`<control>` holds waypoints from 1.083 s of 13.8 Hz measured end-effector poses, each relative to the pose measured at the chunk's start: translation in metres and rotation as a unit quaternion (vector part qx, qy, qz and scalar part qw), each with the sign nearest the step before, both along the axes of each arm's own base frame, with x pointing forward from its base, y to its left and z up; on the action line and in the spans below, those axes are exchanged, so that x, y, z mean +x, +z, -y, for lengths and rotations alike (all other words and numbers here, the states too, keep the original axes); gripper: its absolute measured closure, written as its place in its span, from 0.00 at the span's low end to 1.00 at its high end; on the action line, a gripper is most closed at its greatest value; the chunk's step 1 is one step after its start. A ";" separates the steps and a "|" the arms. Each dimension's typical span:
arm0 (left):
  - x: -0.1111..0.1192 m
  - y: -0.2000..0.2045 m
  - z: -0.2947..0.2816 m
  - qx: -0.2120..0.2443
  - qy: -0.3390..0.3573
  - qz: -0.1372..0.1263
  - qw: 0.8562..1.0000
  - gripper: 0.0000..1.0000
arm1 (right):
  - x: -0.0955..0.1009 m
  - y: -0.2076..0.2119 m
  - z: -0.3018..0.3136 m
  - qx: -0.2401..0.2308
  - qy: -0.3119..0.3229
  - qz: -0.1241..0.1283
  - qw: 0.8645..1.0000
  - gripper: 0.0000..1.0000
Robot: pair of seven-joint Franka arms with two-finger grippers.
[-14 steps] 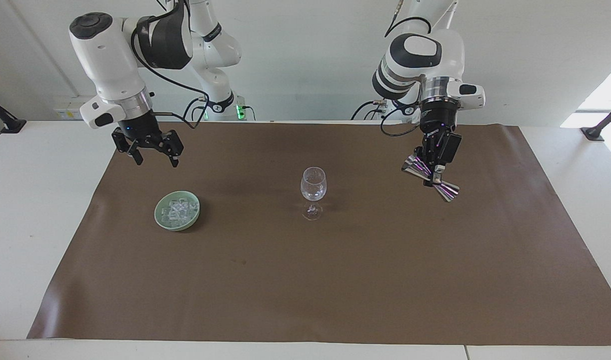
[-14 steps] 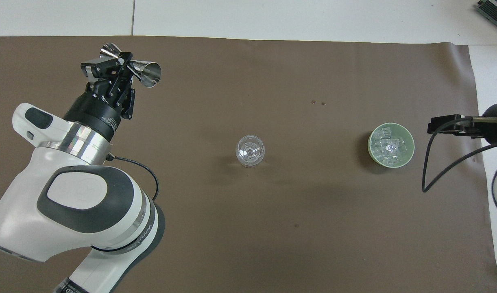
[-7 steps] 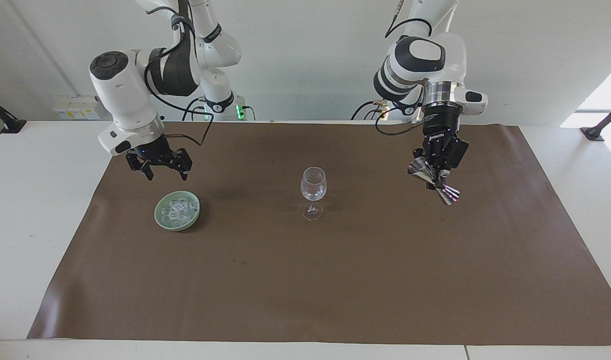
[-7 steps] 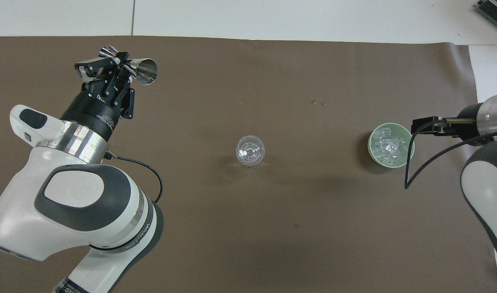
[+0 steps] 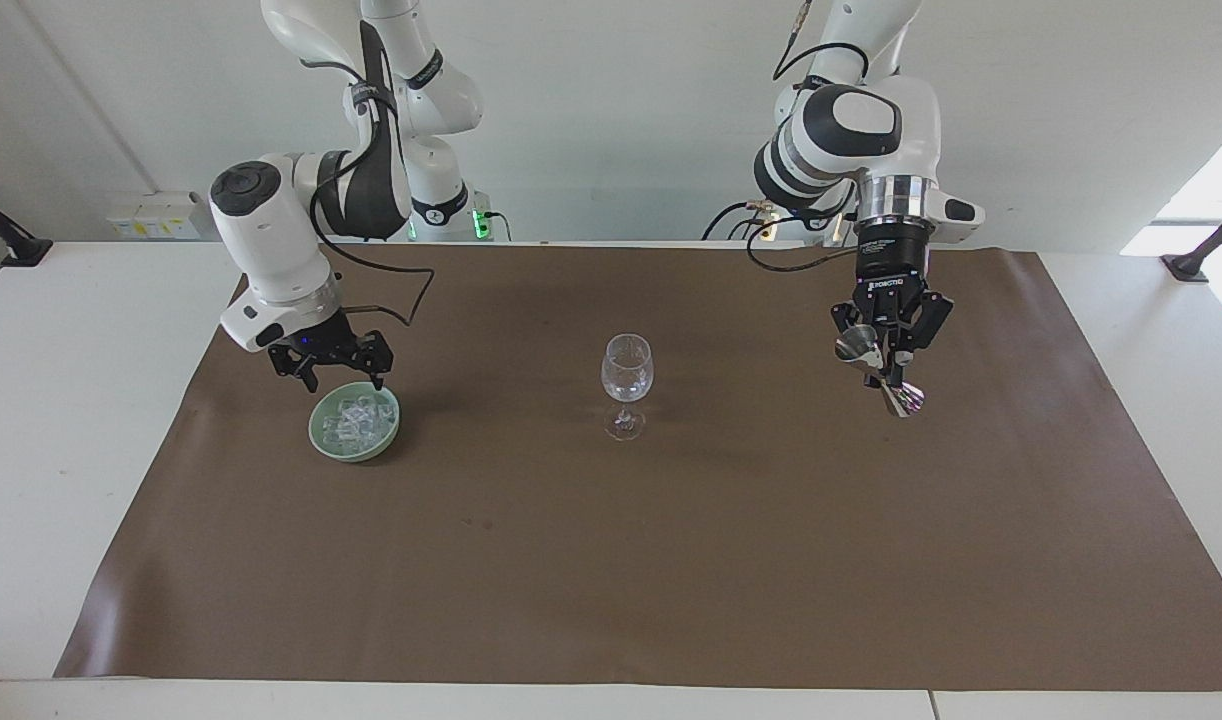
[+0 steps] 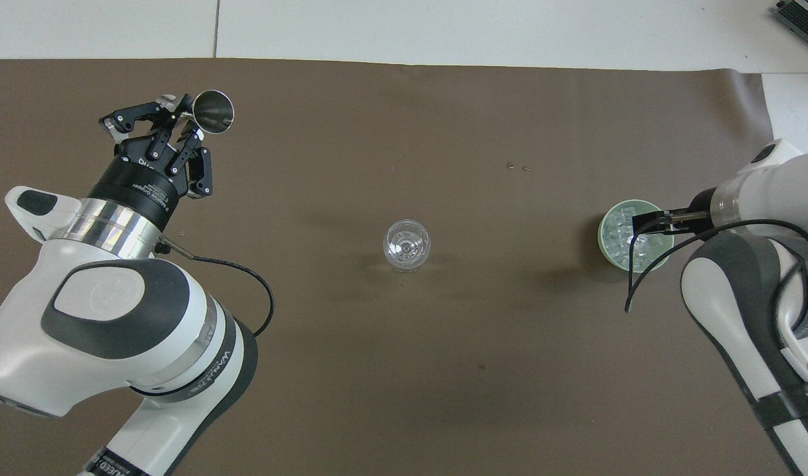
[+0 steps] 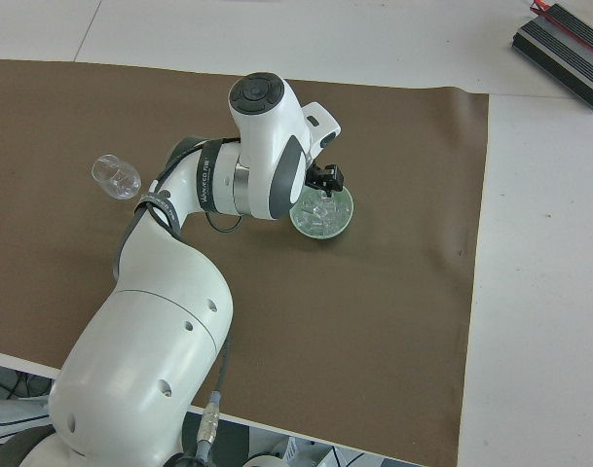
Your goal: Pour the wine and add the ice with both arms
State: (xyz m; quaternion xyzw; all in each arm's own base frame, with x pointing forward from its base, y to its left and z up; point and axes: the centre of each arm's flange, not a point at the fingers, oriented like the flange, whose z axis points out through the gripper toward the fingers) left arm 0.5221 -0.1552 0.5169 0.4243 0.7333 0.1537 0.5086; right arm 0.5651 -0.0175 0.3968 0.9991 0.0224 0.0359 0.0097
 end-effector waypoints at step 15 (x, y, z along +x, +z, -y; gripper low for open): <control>0.004 -0.095 -0.053 -0.201 0.055 -0.123 0.970 0.78 | -0.005 -0.059 0.016 -0.004 0.013 -0.018 1.000 0.34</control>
